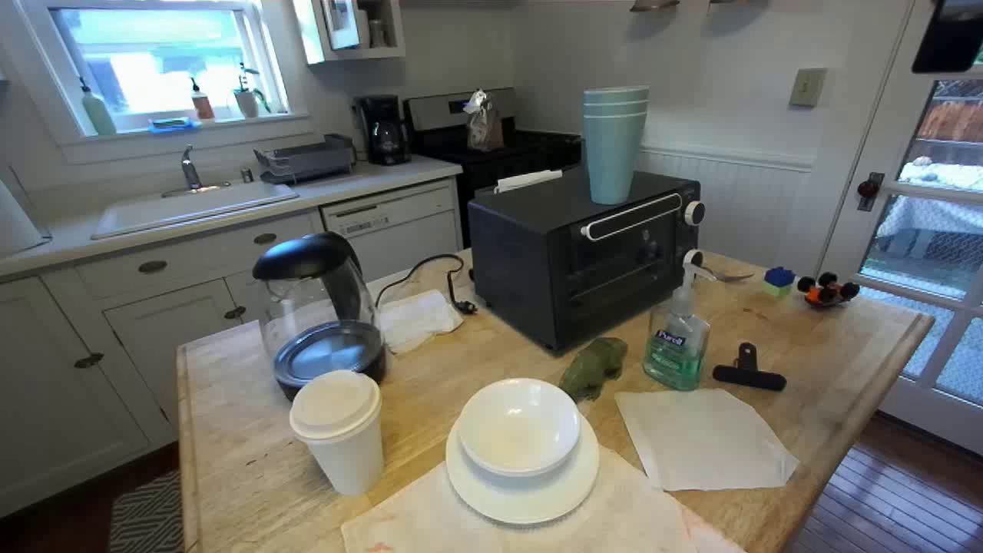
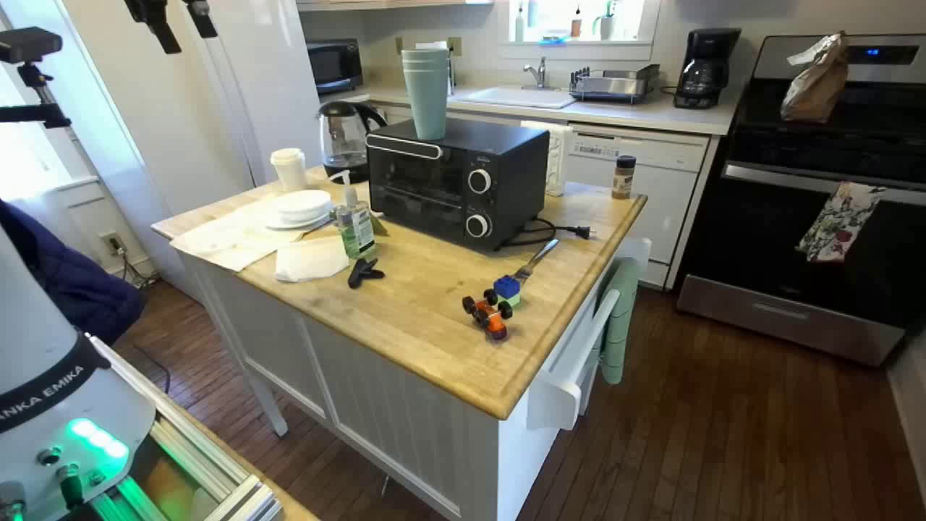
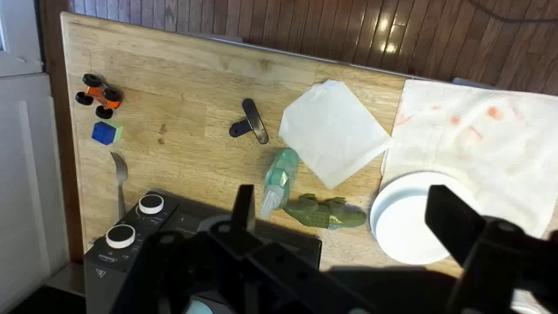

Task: Turn the bottom knob on the toaster oven to the right

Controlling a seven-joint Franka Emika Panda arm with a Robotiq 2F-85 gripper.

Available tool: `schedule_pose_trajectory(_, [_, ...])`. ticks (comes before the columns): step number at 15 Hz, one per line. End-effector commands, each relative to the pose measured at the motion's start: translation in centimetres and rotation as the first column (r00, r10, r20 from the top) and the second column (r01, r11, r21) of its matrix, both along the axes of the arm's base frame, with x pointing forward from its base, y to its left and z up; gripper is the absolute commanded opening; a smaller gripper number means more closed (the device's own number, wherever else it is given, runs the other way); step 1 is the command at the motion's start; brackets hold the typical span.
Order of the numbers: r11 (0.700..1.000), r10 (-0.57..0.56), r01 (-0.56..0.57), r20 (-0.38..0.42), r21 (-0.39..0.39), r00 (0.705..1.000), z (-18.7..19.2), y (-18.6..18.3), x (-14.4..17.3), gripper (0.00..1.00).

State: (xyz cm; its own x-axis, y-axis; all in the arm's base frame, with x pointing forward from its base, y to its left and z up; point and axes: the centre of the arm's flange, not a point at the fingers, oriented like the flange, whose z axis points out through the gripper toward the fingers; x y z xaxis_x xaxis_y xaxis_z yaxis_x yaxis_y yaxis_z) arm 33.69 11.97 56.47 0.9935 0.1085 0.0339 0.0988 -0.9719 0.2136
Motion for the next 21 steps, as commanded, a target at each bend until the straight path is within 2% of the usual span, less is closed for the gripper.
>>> schedule_pose_trajectory(1, [1.0,0.0,0.0,0.0,0.0,1.0,0.0,0.0,0.0,1.0])
schedule_pose_trajectory(14, [1.0,0.0,0.0,0.0,0.0,1.0,0.0,0.0,0.0,1.0])
schedule_pose_trajectory(15, [1.0,-0.009,0.009,-0.014,-0.024,1.0,-0.5,-0.3,0.4,1.0])
schedule_pose_trajectory(16, [0.997,-0.032,0.032,0.008,-0.065,0.999,-1.3,-1.1,1.3,1.0])
schedule_pose_trajectory(17, [0.992,-0.027,0.028,0.005,-0.125,1.0,-2.2,-2.4,2.2,1.0])
schedule_pose_trajectory(20, [0.952,-0.017,0.018,0.008,-0.307,1.0,-4.5,-6.6,4.1,1.0])
schedule_pose_trajectory(21, [0.94,-0.019,0.017,-0.002,-0.342,1.0,-5.3,-8.0,4.8,1.0])
